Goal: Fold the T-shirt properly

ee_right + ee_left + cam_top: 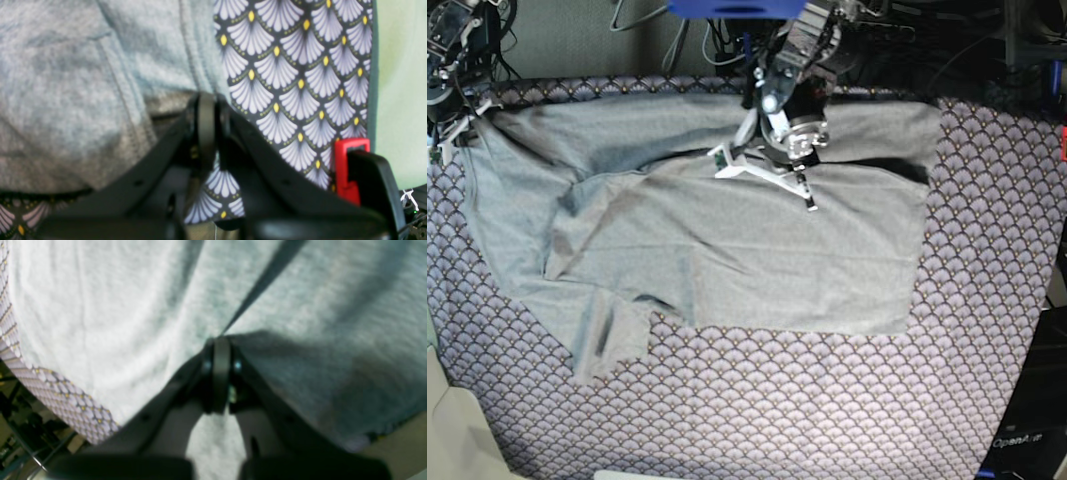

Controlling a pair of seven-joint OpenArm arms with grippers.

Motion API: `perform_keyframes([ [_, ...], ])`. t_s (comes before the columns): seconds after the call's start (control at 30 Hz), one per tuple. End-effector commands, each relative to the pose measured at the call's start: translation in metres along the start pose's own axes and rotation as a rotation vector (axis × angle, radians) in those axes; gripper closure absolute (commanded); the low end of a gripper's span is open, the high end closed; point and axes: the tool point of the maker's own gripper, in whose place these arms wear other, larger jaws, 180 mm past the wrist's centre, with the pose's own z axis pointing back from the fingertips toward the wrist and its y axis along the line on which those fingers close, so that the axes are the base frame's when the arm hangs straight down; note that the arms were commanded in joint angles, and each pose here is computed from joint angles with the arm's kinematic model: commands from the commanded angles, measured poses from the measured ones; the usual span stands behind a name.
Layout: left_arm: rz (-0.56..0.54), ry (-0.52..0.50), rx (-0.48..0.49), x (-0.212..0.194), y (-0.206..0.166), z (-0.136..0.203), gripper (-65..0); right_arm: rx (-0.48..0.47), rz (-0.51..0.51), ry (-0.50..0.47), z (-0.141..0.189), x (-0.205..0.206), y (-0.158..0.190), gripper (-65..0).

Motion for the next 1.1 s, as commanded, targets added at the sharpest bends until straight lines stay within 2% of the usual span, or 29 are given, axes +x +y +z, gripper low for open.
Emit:
perform_keyframes([
  [0.0, 0.005, -0.014, 0.011, 0.007, 0.004, 0.001, 0.0, -0.018, 0.035, 0.115, 0.003, -0.025, -0.006, 0.0],
  [0.2, -0.02, 0.017, -0.031, 0.0, -0.01, -0.009, 0.0, -0.018, 0.035, 0.115, 0.003, -0.025, -0.006, 0.0],
  [0.33, -0.009, 0.001, -0.011, 0.002, -0.002, -0.007, 0.0, -0.018, 0.034, 0.113, 0.002, -0.024, -0.006, 0.0],
  [0.5, 0.164, -0.038, 0.096, 0.0, 0.058, 0.007, 0.0, -0.018, 0.034, 0.113, 0.002, -0.024, -0.006, 0.0],
  [0.6, 0.284, -0.114, 0.165, -0.001, 0.1, 0.024, 0.0, -0.017, 0.033, 0.115, 0.002, -0.025, -0.005, 0.0],
  [0.73, 0.378, -0.215, 0.228, 0.003, 0.13, 0.054, 0.0, -0.016, 0.032, 0.115, 0.002, -0.025, -0.005, 0.0],
  [0.83, 0.357, -0.155, 0.215, 0.001, 0.122, 0.057, 0.0, -0.016, 0.032, 0.115, 0.002, -0.025, -0.005, 0.0],
  [0.97, 0.135, -0.07, 0.186, -0.002, 0.093, 0.052, 0.0, -0.015, 0.032, 0.114, 0.002, -0.024, -0.004, 0.0],
  [1.07, 0.045, -0.073, 0.155, 0.004, 0.069, 0.052, 0.0, -0.014, 0.032, 0.115, 0.002, -0.025, -0.004, 0.0],
])
